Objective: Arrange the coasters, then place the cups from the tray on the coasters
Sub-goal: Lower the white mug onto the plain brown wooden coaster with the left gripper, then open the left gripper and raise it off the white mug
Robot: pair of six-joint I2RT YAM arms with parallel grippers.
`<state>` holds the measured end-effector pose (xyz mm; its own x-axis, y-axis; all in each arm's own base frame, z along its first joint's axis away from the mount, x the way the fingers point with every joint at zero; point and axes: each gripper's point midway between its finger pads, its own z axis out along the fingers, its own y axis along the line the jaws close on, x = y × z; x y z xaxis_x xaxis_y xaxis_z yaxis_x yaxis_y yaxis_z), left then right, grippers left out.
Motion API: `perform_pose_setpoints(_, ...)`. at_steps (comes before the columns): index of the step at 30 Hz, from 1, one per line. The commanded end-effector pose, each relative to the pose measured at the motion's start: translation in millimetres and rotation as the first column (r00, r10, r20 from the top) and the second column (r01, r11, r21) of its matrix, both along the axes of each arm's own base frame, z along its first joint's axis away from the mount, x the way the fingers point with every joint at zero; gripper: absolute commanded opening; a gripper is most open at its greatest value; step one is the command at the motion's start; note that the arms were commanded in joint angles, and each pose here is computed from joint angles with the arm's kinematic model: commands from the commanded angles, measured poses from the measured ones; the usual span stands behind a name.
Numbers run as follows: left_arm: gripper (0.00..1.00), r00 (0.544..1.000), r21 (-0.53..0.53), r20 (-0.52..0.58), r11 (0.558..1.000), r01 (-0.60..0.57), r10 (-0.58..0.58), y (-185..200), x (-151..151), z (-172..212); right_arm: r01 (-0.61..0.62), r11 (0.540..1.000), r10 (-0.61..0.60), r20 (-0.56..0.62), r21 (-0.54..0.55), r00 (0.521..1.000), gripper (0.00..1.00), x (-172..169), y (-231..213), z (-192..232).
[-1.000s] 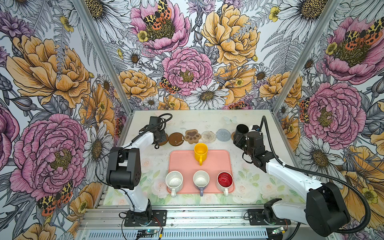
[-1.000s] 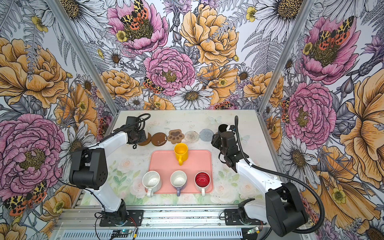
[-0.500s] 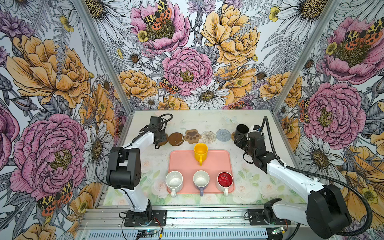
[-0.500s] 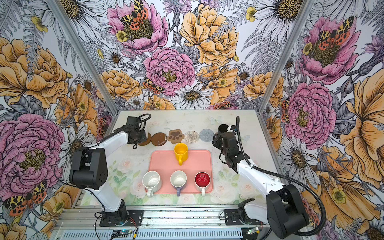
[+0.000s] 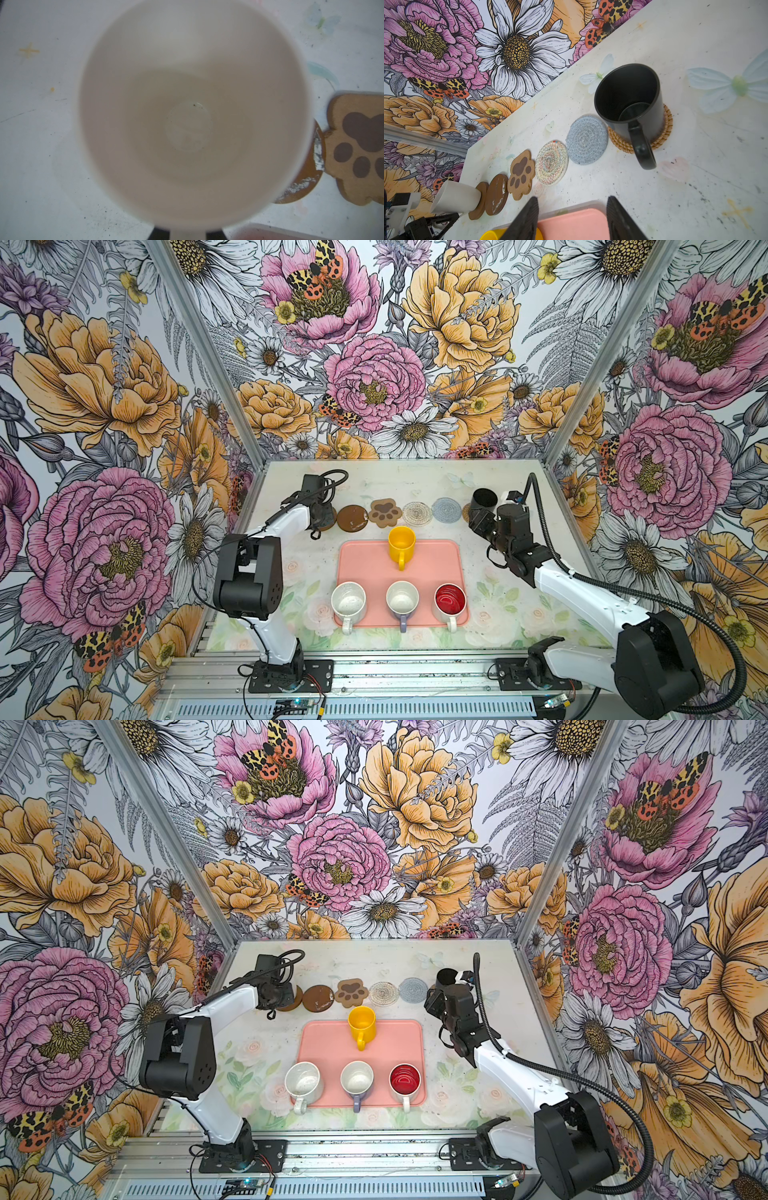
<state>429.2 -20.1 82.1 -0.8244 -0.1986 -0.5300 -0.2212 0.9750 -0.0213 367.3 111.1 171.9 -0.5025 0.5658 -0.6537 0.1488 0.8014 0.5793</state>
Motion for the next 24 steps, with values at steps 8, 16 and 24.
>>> perform_pose_setpoints(8,0.24,1.000,0.022,-0.021,1.000,-0.012,0.012,3,-10,-3,0.018,1.000,-0.019,0.032,0.012,0.999,0.55,0,-4,10)
perform_pose_setpoints(16,0.34,1.000,0.014,-0.021,1.000,-0.013,0.013,2,-12,-1,0.019,1.000,-0.019,0.033,0.012,0.999,0.55,0,-4,11)
perform_pose_setpoints(24,0.39,1.000,0.004,0.012,1.000,-0.012,0.012,0,-15,17,0.019,1.000,-0.019,0.032,0.011,0.999,0.55,-1,-5,10)
